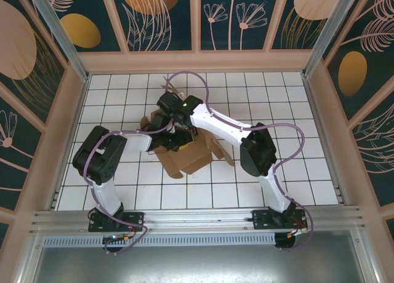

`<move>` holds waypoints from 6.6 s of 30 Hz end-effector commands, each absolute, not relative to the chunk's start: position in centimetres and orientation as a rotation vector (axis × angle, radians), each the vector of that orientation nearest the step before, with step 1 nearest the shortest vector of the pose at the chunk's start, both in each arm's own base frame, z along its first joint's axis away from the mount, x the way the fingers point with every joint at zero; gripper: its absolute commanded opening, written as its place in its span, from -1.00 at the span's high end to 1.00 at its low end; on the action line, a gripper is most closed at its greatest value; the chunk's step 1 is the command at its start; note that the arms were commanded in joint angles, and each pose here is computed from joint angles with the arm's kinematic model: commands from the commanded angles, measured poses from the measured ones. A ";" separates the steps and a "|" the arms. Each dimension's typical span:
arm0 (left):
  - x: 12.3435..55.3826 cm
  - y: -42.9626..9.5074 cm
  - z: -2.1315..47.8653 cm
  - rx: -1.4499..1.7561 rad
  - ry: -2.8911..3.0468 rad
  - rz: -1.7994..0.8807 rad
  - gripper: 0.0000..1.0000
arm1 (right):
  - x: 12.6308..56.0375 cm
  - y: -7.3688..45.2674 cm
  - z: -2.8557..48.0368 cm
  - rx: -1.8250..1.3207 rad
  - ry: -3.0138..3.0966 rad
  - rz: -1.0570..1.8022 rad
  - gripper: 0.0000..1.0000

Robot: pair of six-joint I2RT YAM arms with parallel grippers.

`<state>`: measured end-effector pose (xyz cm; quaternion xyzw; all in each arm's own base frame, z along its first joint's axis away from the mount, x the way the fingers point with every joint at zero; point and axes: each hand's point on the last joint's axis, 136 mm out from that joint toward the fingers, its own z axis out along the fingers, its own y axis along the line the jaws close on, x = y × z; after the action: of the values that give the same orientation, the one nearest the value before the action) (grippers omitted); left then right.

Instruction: Fold the paper box

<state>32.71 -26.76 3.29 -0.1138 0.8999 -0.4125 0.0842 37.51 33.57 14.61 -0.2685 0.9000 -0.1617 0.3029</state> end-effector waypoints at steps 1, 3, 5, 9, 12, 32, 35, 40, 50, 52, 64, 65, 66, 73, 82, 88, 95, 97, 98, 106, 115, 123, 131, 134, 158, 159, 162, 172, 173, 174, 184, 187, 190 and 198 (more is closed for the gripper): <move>32.6 -24.4 3.9 -0.430 2.658 -1.201 0.09 | 36.9 32.9 12.5 -0.765 2.402 -0.489 0.63; 32.5 -23.2 5.1 -0.465 2.617 -1.201 0.05 | 37.0 32.8 12.8 -0.766 2.389 -0.482 0.63; 32.3 -22.1 5.8 -0.491 2.591 -1.193 0.03 | 37.2 32.7 13.6 -0.764 2.372 -0.463 0.63; 31.8 -20.8 5.0 -0.529 2.607 -1.126 -0.02 | 37.3 33.1 14.7 -0.798 2.347 -0.395 0.62; 31.4 -20.2 3.0 -0.606 2.640 -1.101 -0.01 | 36.9 33.8 14.4 -0.827 2.352 -0.346 0.62; 31.2 -18.3 0.6 -0.688 2.680 -0.955 0.07 | 38.7 31.4 16.5 -0.772 2.407 -0.209 0.48; 31.3 -18.0 0.7 -0.680 2.684 -0.927 0.07 | 40.2 29.4 17.0 -0.759 2.410 -0.229 0.44; 31.3 -17.8 0.5 -0.673 2.687 -0.900 0.11 | 42.7 26.1 17.2 -0.718 2.339 -0.427 0.60; 31.6 -17.8 0.5 -0.653 2.688 -0.894 0.14 | 43.8 24.9 15.4 -0.903 1.831 -1.182 0.54; 31.6 -17.9 0.5 -0.653 2.687 -0.899 0.14 | 43.4 25.5 15.5 -0.944 1.660 -1.266 0.52; 32.3 -18.1 2.9 -0.633 2.606 -0.945 0.11 | 41.8 28.3 16.2 -0.981 1.568 -1.107 0.44; 32.6 -18.1 3.6 -0.626 2.587 -0.951 0.09 | 41.4 28.7 15.7 -0.996 1.646 -1.000 0.34; 32.6 -18.2 3.9 -0.620 2.580 -0.954 0.09 | 40.9 29.3 15.4 -1.002 1.744 -0.851 0.08; 32.4 -18.2 3.6 -0.613 2.608 -0.953 0.06 | 39.7 30.0 16.3 -0.950 2.081 -0.094 -0.37; 33.6 -18.7 8.0 -0.508 2.540 -0.977 -0.10 | 38.8 28.4 15.8 -0.864 2.172 0.233 -0.16; 34.3 -18.6 9.4 -0.407 2.587 -0.888 -0.29 | 39.6 25.9 20.3 -0.602 2.141 0.591 -0.25; 34.9 -18.0 9.5 -0.357 2.617 -0.793 -0.38 | 43.1 17.3 19.6 -0.233 2.200 0.531 -0.50; 34.9 -18.1 8.6 -0.362 2.648 -0.785 -0.38 | 43.7 15.6 18.2 -0.177 2.240 0.566 -0.55; 34.8 -18.1 8.3 -0.365 2.656 -0.785 -0.38 | 44.1 14.7 17.3 -0.140 2.264 0.543 -0.58; 35.2 -18.3 8.9 -0.361 2.642 -0.798 -0.38 | 46.0 8.9 9.7 0.004 2.471 0.165 -0.70; 34.9 -17.9 10.0 -0.323 2.619 -0.771 -0.42 | 47.5 5.7 6.0 0.034 2.565 0.233 -0.79; 34.5 -18.0 10.4 -0.306 2.588 -0.804 -0.43 | 45.4 11.6 5.0 -0.024 2.610 0.863 -0.53; 35.7 -19.0 13.7 -0.299 2.493 -0.897 -0.41 | 44.7 13.1 3.9 -0.126 2.643 0.725 -0.09; 36.1 -19.1 14.4 -0.301 2.473 -0.903 -0.39 | 44.6 13.7 5.0 -0.185 2.598 0.663 0.17; 45.3 -25.2 26.5 -0.364 2.143 -1.349 -0.34 | 44.5 24.1 18.6 -1.128 1.784 -0.318 0.85; 45.6 -25.4 26.5 -0.372 2.146 -1.355 -0.33 | 44.6 24.3 18.8 -1.133 1.771 -0.337 0.85; 46.6 -25.7 25.0 -0.413 2.180 -1.344 -0.32 | 44.8 24.7 19.8 -1.121 1.731 -0.379 0.86; 49.2 -26.2 23.1 -0.501 2.206 -1.322 -0.29 | 44.5 25.3 20.4 -1.132 1.682 -0.461 0.85; 49.5 -26.3 23.2 -0.504 2.200 -1.323 -0.29 | 44.5 25.3 20.3 -1.135 1.680 -0.463 0.85; 49.8 -26.4 23.1 -0.505 2.197 -1.322 -0.28 | 44.4 25.5 20.4 -1.135 1.676 -0.464 0.85; 51.6 -27.3 21.4 -0.528 2.213 -1.311 0.12 | 43.5 26.3 20.2 -1.190 1.616 -0.502 0.85; 51.7 -27.3 20.9 -0.538 2.216 -1.312 0.37 | 43.3 26.4 20.5 -1.192 1.603 -0.497 0.85; 51.5 -27.3 20.9 -0.550 2.199 -1.336 0.65 | 43.3 26.2 20.4 -1.198 1.605 -0.511 0.75; 49.8 -25.0 22.0 -0.674 1.977 -1.429 1.00 | 40.0 27.6 22.6 -1.148 1.701 -0.179 -0.34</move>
<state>49.69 -25.83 18.20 -0.2457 0.7962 -0.4952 0.2458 42.05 26.44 17.94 -0.5097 0.6984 -0.1623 0.4755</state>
